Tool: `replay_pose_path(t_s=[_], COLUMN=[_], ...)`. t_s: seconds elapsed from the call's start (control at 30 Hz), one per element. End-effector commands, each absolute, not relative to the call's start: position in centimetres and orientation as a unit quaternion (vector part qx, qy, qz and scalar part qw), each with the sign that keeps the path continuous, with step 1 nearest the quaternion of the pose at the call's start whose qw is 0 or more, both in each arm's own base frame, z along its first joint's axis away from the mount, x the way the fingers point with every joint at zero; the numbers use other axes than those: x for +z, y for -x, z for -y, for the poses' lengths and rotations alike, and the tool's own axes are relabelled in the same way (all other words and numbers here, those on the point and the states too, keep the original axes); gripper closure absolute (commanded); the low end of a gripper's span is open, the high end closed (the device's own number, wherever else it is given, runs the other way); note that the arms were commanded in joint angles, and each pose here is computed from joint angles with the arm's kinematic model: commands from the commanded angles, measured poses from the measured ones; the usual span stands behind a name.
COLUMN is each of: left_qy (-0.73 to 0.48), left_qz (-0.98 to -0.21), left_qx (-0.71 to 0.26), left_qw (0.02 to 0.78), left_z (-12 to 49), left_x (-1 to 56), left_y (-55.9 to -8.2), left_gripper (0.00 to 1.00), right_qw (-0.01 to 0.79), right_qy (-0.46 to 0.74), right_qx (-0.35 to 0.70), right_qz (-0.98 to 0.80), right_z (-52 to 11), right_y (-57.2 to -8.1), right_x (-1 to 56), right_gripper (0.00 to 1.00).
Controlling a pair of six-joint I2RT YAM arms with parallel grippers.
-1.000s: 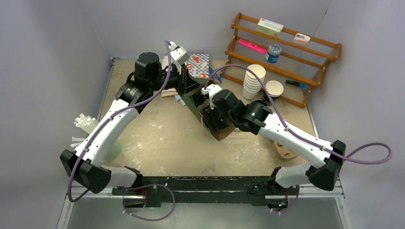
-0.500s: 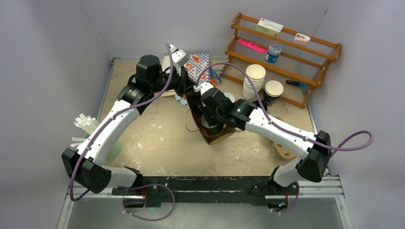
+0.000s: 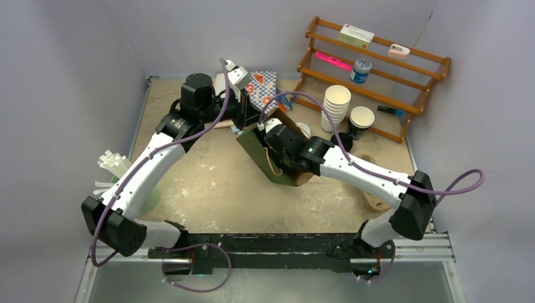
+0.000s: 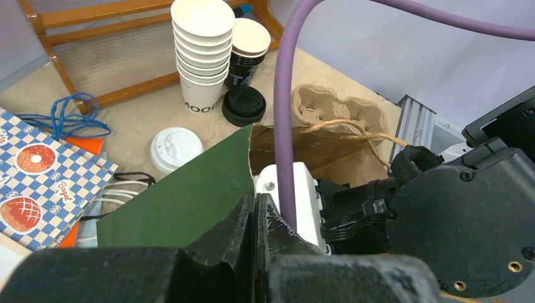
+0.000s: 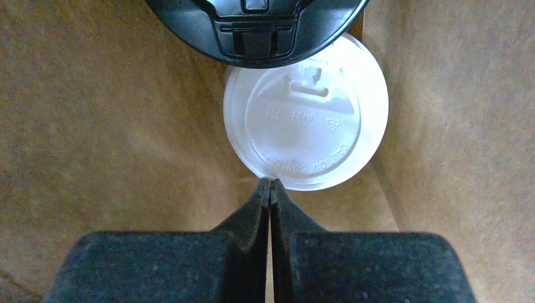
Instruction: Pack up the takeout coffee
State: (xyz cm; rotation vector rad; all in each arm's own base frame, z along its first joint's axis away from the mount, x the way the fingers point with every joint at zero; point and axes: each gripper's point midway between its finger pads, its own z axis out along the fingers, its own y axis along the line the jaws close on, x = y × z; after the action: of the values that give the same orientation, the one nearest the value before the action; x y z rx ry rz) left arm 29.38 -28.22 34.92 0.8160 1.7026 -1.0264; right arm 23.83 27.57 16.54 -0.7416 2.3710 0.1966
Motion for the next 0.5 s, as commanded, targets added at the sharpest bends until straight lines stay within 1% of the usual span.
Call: replay_pose_path(t_s=[0.0,0.3,0.47], left_qy=[-0.351,-0.353,-0.356], left_qz=[-0.669,-0.668,-0.664], left_qx=[-0.422,-0.418,-0.425], left_qw=[0.501,0.504,0.501], left_z=[28.2,28.2,28.6], left_x=[36.8,36.5,36.5], left_y=[-28.7,-29.0,-29.1], left_gripper=[1.00,1.00,1.00], right_qw=[0.333,0.299,0.331], right_qy=[0.274,0.269,0.268], right_qx=[0.051,0.011,0.036], right_qz=[-0.901,-0.916,-0.904], right_z=[-26.9,-23.3,-24.1], right_y=[-24.5,-22.4,-23.0], right_x=[17.1,16.4,18.4], right_gripper=[1.00,1.00,1.00])
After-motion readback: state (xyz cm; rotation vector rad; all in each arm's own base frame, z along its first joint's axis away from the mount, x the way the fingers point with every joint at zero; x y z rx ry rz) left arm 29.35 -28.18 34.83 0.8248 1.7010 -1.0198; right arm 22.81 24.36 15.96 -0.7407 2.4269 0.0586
